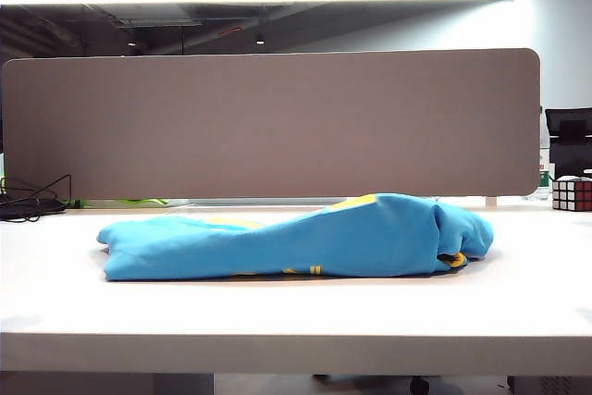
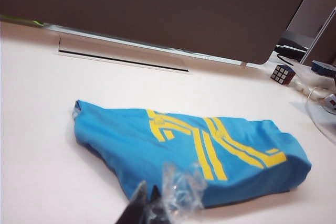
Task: Fold the bottom side of the soccer jersey horizontally towards the center, about one-third of the way, then fold the sleeve back towards the center, creating a straight line along the edge of the the soccer jersey, and finally fold the bottom of the soccer jersey up towards the top, creating a neat rectangle.
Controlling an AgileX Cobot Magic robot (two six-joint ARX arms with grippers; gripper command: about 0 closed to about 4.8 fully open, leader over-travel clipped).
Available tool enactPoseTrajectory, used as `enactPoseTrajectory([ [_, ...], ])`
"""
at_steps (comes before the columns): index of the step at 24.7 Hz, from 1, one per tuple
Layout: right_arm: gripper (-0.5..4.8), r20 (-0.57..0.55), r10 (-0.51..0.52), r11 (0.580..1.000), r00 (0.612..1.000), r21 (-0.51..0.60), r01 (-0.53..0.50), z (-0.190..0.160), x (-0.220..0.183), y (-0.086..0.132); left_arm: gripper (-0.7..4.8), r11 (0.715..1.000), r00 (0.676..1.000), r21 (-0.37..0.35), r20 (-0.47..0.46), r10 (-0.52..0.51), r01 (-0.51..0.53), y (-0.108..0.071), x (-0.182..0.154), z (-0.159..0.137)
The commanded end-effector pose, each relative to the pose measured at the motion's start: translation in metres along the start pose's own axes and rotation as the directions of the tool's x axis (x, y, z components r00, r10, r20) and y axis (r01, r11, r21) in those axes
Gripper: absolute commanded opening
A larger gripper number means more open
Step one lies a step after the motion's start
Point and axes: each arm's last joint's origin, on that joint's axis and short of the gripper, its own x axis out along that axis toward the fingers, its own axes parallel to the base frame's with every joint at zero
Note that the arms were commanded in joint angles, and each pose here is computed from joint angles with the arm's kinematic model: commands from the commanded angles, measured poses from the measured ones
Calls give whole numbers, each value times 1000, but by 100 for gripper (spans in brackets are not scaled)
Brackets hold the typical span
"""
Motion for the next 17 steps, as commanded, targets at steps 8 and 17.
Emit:
enactPoseTrajectory([
  [8, -5, 51, -6, 995, 999, -97, 11, 2, 1, 0, -6, 978, 1000, 206, 11, -18, 16, -1, -1, 0],
  [17, -5, 194, -24, 994, 981, -103, 45, -7, 9, -8, -6, 950, 984, 312, 172, -54, -2, 4, 7, -2],
])
